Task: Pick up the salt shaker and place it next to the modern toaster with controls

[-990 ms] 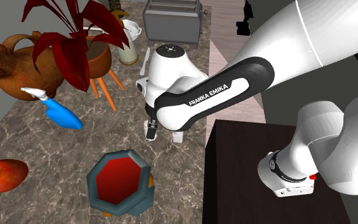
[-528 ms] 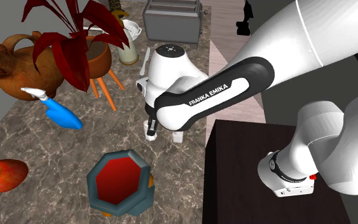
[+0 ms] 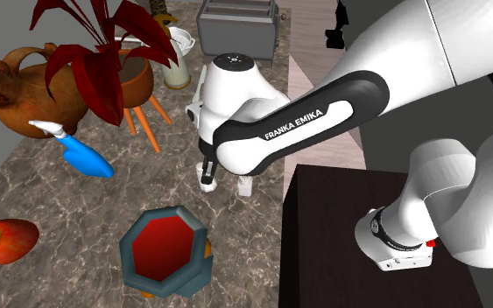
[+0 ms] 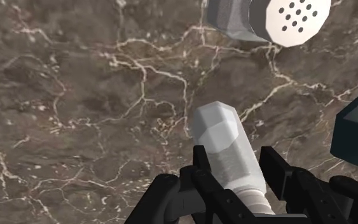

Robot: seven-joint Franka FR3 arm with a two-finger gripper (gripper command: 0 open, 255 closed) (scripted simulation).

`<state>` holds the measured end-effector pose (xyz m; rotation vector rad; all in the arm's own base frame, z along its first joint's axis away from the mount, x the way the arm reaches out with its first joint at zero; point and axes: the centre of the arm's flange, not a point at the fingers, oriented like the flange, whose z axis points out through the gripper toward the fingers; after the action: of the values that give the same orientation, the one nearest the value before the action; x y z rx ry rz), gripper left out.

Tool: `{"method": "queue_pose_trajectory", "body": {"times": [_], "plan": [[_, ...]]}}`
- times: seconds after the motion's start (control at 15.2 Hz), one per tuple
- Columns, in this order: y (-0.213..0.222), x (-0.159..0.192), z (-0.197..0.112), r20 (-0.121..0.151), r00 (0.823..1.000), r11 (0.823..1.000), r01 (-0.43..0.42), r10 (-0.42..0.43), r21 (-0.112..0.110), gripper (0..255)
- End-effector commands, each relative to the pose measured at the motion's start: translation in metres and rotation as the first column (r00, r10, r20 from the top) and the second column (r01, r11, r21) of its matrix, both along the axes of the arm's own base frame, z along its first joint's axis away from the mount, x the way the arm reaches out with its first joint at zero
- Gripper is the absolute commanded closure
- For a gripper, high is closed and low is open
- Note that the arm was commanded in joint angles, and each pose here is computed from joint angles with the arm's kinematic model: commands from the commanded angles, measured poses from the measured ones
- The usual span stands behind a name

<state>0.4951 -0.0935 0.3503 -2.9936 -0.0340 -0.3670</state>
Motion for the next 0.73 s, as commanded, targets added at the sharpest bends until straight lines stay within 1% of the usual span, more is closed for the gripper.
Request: {"method": "queue_pose_trajectory", "body": {"times": [0.0,0.66], "plan": [[0.000,-0.001,0.010,0.000,1.000,1.000,0.000,0.000,0.000,255],[0.000,-0.001,0.063,0.000,1.000,1.000,0.000,0.000,0.000,255]]}}
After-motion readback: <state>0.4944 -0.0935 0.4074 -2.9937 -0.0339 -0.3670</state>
